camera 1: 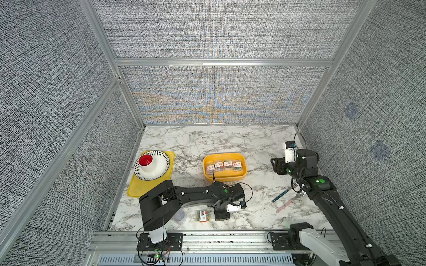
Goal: Take the paper clips out of the storage box
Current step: Place the boxed paper clips at the center of the board.
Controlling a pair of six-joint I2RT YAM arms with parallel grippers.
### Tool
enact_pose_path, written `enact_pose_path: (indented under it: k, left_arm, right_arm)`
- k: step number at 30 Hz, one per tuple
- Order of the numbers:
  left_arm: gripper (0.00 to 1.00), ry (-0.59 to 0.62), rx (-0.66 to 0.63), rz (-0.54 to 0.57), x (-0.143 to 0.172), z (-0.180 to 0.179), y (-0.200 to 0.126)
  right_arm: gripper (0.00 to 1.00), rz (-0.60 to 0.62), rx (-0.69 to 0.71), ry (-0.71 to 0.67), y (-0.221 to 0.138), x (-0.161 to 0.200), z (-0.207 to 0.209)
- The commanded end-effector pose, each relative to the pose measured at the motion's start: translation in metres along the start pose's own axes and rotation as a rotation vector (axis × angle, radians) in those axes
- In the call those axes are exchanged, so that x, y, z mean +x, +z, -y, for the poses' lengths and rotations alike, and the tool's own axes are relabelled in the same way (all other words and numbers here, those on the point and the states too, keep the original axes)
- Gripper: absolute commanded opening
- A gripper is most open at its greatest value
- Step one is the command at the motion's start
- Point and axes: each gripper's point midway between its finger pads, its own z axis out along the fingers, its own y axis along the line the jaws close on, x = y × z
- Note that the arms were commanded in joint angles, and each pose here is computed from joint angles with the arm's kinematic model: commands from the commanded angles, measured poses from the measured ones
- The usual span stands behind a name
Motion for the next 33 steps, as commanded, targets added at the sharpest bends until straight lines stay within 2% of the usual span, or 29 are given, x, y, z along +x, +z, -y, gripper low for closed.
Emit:
enact_pose_path:
  k: [1, 15, 33]
  left_arm:
    - [0.43, 0.006, -0.009, -0.001, -0.0006, -0.002, 0.0012]
    - [0.49, 0.011, -0.011, -0.014, 0.0021, -0.0022, 0.0049]
    - [0.51, 0.048, -0.023, -0.024, 0.0065, -0.0005, 0.0061]
  right_arm:
    - [0.67, 0.015, 0.003, -0.006, 0.0004, -0.0032, 0.0007]
    - [0.67, 0.016, 0.003, -0.009, 0.0003, -0.0036, 0.0003]
    - [0.67, 0.014, 0.001, -0.01, 0.0017, -0.0033, -0.0001]
